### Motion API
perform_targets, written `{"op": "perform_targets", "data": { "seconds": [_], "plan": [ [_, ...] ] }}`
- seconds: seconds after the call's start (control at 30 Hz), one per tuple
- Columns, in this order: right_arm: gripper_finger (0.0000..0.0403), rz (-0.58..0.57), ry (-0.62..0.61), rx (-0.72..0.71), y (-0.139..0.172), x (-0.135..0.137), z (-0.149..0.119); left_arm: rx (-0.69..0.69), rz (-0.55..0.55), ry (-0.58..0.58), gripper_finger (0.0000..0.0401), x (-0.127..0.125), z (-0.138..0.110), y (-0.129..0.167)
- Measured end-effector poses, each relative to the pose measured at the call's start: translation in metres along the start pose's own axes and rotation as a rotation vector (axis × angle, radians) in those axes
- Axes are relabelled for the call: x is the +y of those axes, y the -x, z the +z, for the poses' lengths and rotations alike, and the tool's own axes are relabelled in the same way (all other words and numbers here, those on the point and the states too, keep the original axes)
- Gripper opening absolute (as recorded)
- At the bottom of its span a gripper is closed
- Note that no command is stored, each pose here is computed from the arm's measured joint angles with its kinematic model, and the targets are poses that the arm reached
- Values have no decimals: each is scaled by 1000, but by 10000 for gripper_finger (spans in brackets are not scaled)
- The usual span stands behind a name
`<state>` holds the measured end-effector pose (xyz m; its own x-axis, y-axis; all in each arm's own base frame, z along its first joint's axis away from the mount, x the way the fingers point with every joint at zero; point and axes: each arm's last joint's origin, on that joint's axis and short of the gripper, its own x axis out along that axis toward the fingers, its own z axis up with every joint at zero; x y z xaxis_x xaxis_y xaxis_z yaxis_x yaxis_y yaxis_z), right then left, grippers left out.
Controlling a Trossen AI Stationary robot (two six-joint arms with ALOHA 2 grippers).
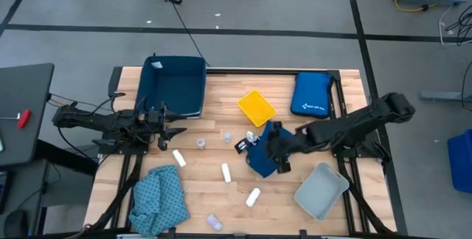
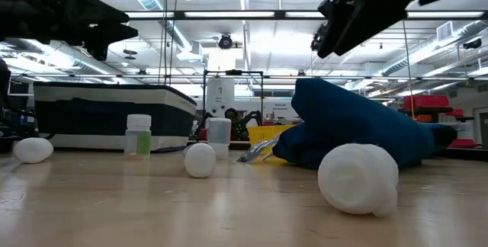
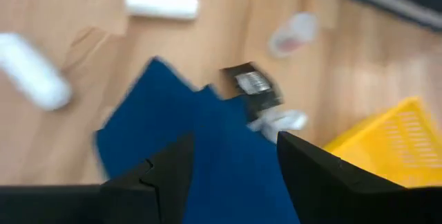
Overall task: Pick & place medical supplies in basket/bin
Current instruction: Put the right white rolled gauze into the gray bin
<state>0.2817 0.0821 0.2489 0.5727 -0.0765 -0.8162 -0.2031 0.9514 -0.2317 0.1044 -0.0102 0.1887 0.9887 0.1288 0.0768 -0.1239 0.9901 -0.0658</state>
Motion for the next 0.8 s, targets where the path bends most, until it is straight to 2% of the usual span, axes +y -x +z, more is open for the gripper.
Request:
{"op": "perform_targets", "data": {
  "seconds": [0.2, 0.37, 0.53, 0.7, 0.8],
  "plan": [
    [215, 86, -7, 107, -12, 16, 8, 3, -31, 7, 216, -1, 0, 0],
    [215, 116, 62, 140, -26, 39, 7, 4, -51, 11, 216, -2, 0, 0],
    [215, 129, 140, 56, -25, 59, 15, 5, -51, 12, 216, -2, 0, 0],
    [215, 197, 69, -87, -19, 67, 32, 7, -51, 14, 216, -2, 0, 0],
    [215, 254, 62, -142, -26, 76, 38, 8, -51, 14, 216, -2, -1, 0]
  ]
}}
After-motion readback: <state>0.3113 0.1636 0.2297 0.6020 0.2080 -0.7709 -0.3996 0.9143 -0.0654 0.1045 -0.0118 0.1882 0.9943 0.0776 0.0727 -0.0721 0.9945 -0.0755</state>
